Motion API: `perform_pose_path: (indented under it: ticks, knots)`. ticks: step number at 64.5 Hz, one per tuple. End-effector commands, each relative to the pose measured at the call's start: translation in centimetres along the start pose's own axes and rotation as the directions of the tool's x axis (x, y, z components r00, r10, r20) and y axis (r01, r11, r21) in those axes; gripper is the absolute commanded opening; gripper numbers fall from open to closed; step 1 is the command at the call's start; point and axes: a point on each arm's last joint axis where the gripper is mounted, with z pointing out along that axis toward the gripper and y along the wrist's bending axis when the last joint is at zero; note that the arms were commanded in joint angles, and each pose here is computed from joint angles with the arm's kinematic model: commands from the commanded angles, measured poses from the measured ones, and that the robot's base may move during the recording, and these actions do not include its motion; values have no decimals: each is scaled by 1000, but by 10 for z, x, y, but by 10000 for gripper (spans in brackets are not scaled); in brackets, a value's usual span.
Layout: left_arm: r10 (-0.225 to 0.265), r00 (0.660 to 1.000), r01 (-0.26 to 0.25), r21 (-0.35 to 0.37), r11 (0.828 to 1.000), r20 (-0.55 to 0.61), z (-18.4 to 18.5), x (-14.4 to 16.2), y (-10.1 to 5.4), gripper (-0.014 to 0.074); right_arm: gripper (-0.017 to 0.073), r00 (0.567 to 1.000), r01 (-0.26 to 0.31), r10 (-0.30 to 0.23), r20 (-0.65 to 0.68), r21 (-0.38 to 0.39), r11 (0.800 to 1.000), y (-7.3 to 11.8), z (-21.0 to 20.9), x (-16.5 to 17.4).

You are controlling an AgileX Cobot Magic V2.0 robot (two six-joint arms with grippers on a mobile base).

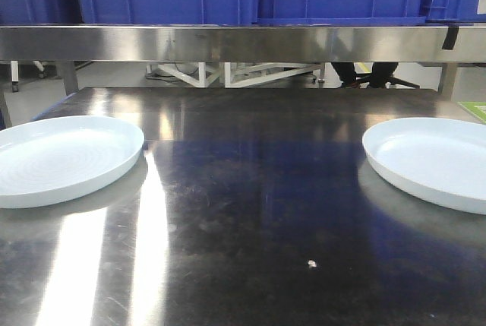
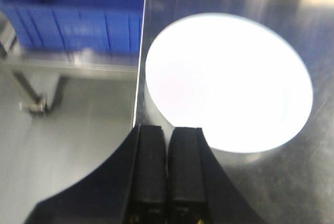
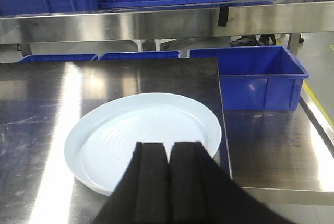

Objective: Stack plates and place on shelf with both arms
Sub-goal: 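Move the left gripper down to the rim of the nearer white plate, then close the left gripper on the white plate's rim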

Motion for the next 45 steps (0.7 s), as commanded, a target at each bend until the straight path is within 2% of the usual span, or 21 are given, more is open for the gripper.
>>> perform_pose_path:
  ticks: [1,9,25,39,45]
  knots:
    - [-15,1000,15,9,1000,5,7,-27,-2,90,49,995,12,-11,103,-5,1000,0,-2,-8]
    - [-16,990,18,9,1000,-138,31,-44,-3,90,49,995,12,-11,103,-5,1000,0,-2,-8]
    - [-23,957,26,7,1000,-290,79,-82,-2,89,49,995,12,-11,103,-5,1000,0,-2,-8]
    - [-76,877,63,-42,997,-474,119,-100,20,90,49,995,12,-11,103,-5,1000,0,-2,-8]
    - [-93,863,72,-61,996,-496,131,-107,28,93,49,995,12,-11,103,-5,1000,0,-2,-8]
